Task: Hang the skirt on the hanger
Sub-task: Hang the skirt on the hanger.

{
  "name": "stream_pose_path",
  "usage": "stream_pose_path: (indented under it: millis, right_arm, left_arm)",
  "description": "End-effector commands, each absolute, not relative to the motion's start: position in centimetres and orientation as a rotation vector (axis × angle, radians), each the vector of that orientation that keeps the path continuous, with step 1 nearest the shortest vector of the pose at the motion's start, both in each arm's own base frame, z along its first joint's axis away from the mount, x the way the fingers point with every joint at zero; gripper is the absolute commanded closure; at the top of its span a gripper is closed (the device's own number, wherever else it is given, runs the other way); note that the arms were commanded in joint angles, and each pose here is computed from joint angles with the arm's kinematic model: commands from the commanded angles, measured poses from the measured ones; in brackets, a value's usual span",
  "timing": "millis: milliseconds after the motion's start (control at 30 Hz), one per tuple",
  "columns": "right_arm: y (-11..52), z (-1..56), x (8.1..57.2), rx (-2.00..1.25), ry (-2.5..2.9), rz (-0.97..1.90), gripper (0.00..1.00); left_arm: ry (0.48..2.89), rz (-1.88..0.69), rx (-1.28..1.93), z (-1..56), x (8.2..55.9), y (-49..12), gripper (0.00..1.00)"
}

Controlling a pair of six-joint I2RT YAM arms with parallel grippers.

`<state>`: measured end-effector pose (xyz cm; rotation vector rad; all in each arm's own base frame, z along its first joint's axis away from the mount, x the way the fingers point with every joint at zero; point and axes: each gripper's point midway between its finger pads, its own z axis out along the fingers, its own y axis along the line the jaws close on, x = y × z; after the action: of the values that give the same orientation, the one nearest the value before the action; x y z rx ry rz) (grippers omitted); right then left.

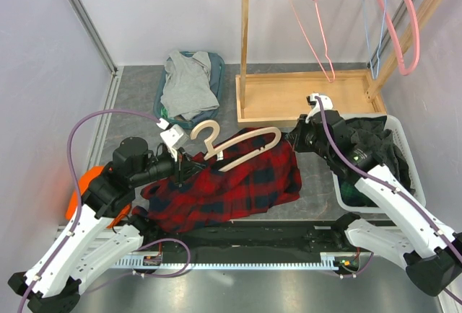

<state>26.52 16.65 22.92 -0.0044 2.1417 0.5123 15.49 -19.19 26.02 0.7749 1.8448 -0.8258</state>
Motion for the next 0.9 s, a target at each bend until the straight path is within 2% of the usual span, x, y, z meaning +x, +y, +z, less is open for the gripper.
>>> stream_pose_path:
  millis: [0,300,600,867]
  right_arm:
    - [16.2,24.2,26.6,-0.011,2.085,0.510,1.00]
    - [16.4,25.9,26.4,-0.026,2.046,0.543,1.00]
    - [16.3,28.6,26.9,0.009,1.965,0.569,1.00]
    - [18.1,32.9,25.8,-0.088,1.845,0.714,1.00]
  left_arm:
    - [1.815,-0.756,0.737,27.2,16.4,-18.4,0.98]
    - [1.824,-0.747,0.761,27.0,16.2,-18.3,0.98]
    - [1.753,-1.051,1.015,26.8,11.6,-21.3,0.98]
    - [1.810,-1.009,0.981,26.3,13.2,-21.5,0.98]
